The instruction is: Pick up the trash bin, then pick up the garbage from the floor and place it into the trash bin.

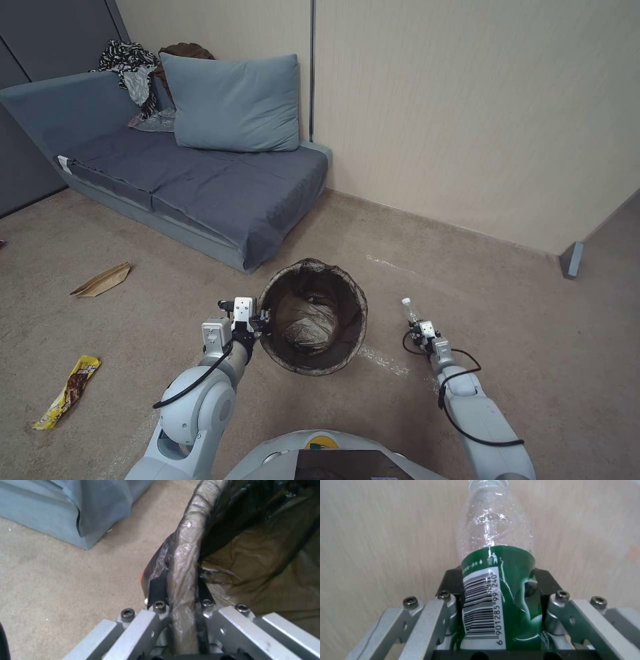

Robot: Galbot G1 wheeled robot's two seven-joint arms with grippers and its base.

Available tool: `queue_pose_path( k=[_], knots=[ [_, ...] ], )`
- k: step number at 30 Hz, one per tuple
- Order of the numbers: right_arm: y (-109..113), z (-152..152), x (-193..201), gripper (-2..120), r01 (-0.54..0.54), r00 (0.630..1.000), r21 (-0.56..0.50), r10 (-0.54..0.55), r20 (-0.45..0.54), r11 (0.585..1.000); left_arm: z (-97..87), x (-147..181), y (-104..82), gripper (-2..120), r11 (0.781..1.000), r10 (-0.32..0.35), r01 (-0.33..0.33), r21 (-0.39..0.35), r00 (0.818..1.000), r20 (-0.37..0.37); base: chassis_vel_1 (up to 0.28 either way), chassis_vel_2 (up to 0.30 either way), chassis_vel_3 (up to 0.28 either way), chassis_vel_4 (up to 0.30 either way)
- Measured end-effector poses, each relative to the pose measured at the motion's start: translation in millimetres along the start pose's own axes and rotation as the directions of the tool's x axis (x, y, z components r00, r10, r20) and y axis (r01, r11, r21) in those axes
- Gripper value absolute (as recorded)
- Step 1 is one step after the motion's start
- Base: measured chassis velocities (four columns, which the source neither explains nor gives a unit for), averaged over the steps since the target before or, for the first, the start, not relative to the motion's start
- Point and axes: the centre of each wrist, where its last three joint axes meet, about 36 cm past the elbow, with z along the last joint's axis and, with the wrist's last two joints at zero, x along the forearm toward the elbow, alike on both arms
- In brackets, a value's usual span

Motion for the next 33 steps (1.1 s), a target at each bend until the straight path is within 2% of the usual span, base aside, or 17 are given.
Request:
queue_pose_path(
  k=[5,6,8,10,11,14,15,16,17,18,21,22,24,26,27,30,33],
  knots=[
    [6,-37,17,33,0.006,0.988,-0.001,-0.005,0.152,1.000,3.1,-3,0.5,0,1.000,-0.002,0.002,0.001,1.000,-0.005,0.000,0.000,0.000,0.000],
    [6,-37,17,33,0.006,0.988,-0.001,-0.005,0.152,1.000,3.1,-3,0.5,0,1.000,-0.002,0.002,0.001,1.000,-0.005,0.000,0.000,0.000,0.000],
    [14,-62,31,31,0.014,0.970,-0.008,-0.011,0.242,1.000,3.7,-4,0.3,0,1.000,-0.003,0.003,0.001,1.000,-0.005,0.000,0.000,0.000,0.000],
    [26,-92,54,30,0.032,0.933,-0.013,-0.025,0.360,0.999,5.1,-5,-0.2,0,1.000,-0.003,0.003,0.000,1.000,-0.008,0.000,0.000,0.000,0.000],
    [26,-92,54,30,0.032,0.933,-0.013,-0.025,0.360,0.999,5.1,-5,-0.2,0,1.000,-0.003,0.003,0.000,1.000,-0.008,0.000,0.000,0.000,0.000],
    [40,-124,86,30,0.068,0.872,0.004,-0.061,0.486,0.998,7.0,-8,0.4,0,1.000,-0.007,0.007,-0.002,1.000,-0.011,0.000,0.000,0.000,0.000],
    [40,-124,86,30,0.068,0.872,0.004,-0.061,0.486,0.998,7.0,-8,0.4,0,1.000,-0.007,0.007,-0.002,1.000,-0.011,0.000,0.000,0.000,0.000],
    [47,-149,104,30,0.091,0.820,0.025,-0.089,0.566,0.995,7.7,-8,0.4,0,1.000,-0.008,0.008,-0.003,1.000,-0.012,0.000,0.000,0.000,0.000],
    [50,-161,113,30,0.101,0.793,0.036,-0.103,0.600,0.994,8.1,-9,0.4,0,1.000,-0.009,0.009,-0.003,1.000,-0.013,0.000,0.000,0.000,0.000],
    [50,-161,113,30,0.101,0.793,0.036,-0.103,0.600,0.994,8.1,-9,0.4,0,1.000,-0.009,0.009,-0.003,1.000,-0.013,0.000,0.000,0.000,0.000],
    [64,-211,150,30,0.146,0.676,0.084,-0.162,0.719,0.986,11.4,-13,-0.6,0,1.000,-0.004,0.004,-0.006,1.000,-0.024,0.000,0.000,0.000,0.000],
    [64,-211,150,30,0.146,0.676,0.084,-0.162,0.719,0.986,11.4,-13,-0.6,0,1.000,-0.004,0.004,-0.006,1.000,-0.024,0.000,0.000,0.000,0.000],
    [78,-234,169,30,0.190,0.605,0.124,-0.216,0.766,0.974,11.9,-15,-2.5,0,1.000,0.003,-0.003,-0.008,1.000,-0.026,0.000,0.000,0.000,0.000],
    [89,-247,181,30,0.228,0.558,0.161,-0.265,0.787,0.960,12.3,-17,-4.2,0,1.000,0.008,-0.008,-0.010,1.000,-0.028,0.000,0.000,0.000,0.000],
    [89,-247,181,30,0.228,0.558,0.161,-0.265,0.787,0.960,12.3,-17,-4.2,0,1.000,0.008,-0.008,-0.010,1.000,-0.028,0.000,0.000,0.000,0.000],
    [109,-260,197,30,0.293,0.500,0.218,-0.343,0.795,0.931,15.1,-19,-7.5,0,1.000,0.014,-0.015,-0.012,0.999,-0.037,0.000,0.000,0.000,0.000],
    [122,-263,204,30,0.332,0.482,0.240,-0.383,0.788,0.912,15.8,-19,-9.0,0,1.000,0.017,-0.017,-0.011,0.999,-0.038,0.000,0.000,0.000,0.000]
  ],
)
